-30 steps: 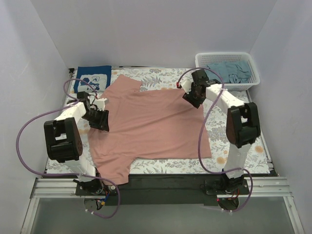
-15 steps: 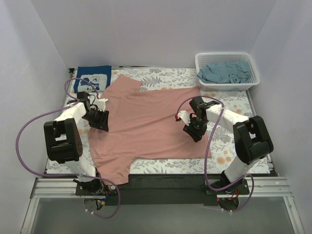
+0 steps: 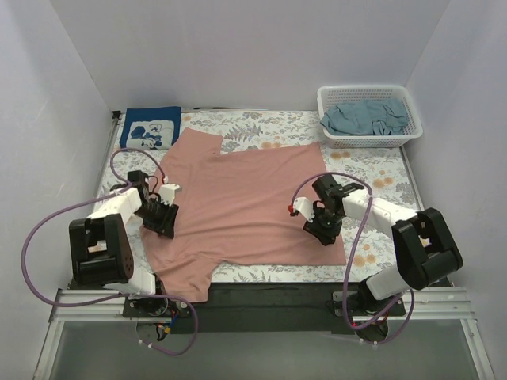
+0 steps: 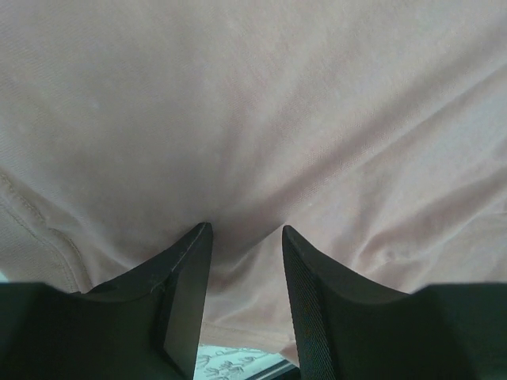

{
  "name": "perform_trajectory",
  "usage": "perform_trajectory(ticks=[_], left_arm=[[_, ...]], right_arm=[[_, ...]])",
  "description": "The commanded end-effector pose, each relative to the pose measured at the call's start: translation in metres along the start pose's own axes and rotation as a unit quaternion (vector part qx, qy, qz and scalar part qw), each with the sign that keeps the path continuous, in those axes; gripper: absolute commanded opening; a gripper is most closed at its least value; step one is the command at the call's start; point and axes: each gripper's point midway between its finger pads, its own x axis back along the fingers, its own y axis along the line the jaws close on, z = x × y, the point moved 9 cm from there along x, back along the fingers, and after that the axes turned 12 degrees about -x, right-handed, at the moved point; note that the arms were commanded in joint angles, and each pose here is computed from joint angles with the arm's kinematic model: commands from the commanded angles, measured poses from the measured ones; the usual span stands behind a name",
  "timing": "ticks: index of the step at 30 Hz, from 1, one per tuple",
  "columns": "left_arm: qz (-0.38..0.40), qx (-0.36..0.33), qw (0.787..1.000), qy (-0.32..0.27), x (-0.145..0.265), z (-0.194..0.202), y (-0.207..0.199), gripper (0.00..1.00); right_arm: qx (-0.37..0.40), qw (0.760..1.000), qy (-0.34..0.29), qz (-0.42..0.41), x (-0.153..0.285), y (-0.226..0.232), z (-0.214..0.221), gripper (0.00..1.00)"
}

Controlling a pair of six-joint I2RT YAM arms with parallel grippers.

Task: Fold and stack the t-shirts
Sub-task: Flatten the tshirt out

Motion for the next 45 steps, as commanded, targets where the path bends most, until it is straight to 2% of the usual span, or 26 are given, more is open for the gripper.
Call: perform_trajectory(ticks=[1, 6, 9, 12, 14, 15, 19, 21, 23, 24, 29, 34, 36, 39, 45], left_arm=[[0.004, -0.008, 0.998, 0.058, 0.003, 0.032, -0.018, 0.40], [0.004, -0.016, 0.999, 0.045, 0.010, 0.031, -0.023, 0.40], [0.026, -0.020, 0.999, 0.010, 0.019, 0.012, -0.019, 0.40], [0.061, -0.024, 0.998, -0.022, 0.030, -0.011, -0.015, 0.40], [0.068, -0.027, 0.996, -0.049, 0.041, -0.027, -0.010, 0.41], [0.058, -0.034, 0.994, -0.084, 0.054, -0.045, -0.004, 0.41], [0.015, -0.032, 0.984, -0.176, 0.075, -0.103, 0.029, 0.41], [0.011, -0.021, 0.978, -0.207, 0.077, -0.125, 0.043, 0.41], [0.005, -0.001, 0.970, -0.244, 0.079, -0.156, 0.064, 0.41], [0.003, 0.006, 0.967, -0.254, 0.079, -0.164, 0.072, 0.42], [-0.015, 0.054, 0.948, -0.315, 0.077, -0.213, 0.110, 0.43], [-0.033, 0.056, 0.933, -0.355, 0.074, -0.233, 0.128, 0.46], [-0.035, 0.062, 0.933, -0.353, 0.066, -0.237, 0.136, 0.46], [-0.034, 0.063, 0.933, -0.352, 0.059, -0.242, 0.143, 0.46], [-0.032, 0.061, 0.936, -0.346, 0.048, -0.243, 0.151, 0.47]], right_arm=[[0.010, 0.995, 0.083, -0.058, -0.005, 0.030, 0.034, 0.45], [0.034, 0.991, 0.071, -0.106, 0.010, 0.047, 0.025, 0.48], [0.050, 0.985, 0.081, -0.141, 0.018, 0.056, 0.025, 0.48], [0.064, 0.987, 0.089, -0.121, 0.021, 0.050, 0.021, 0.48], [0.061, 0.992, 0.047, -0.102, 0.035, 0.036, 0.002, 0.49], [0.057, 0.993, 0.023, -0.103, 0.042, 0.031, -0.008, 0.50], [-0.009, 0.995, -0.089, -0.043, 0.080, -0.025, -0.058, 0.50], [-0.016, 0.990, -0.142, 0.012, 0.095, -0.057, -0.090, 0.50], [-0.051, 0.984, -0.161, 0.049, 0.093, -0.083, -0.105, 0.50], [-0.057, 0.976, -0.190, 0.093, 0.104, -0.100, -0.121, 0.49], [-0.184, 0.946, -0.231, 0.135, 0.087, -0.150, -0.148, 0.48], [-0.233, 0.912, -0.288, 0.179, 0.069, -0.183, -0.152, 0.51], [-0.251, 0.904, -0.294, 0.183, 0.062, -0.192, -0.152, 0.53], [-0.271, 0.896, -0.304, 0.178, 0.051, -0.206, -0.156, 0.55], [-0.279, 0.897, -0.304, 0.159, 0.028, -0.225, -0.161, 0.59]])
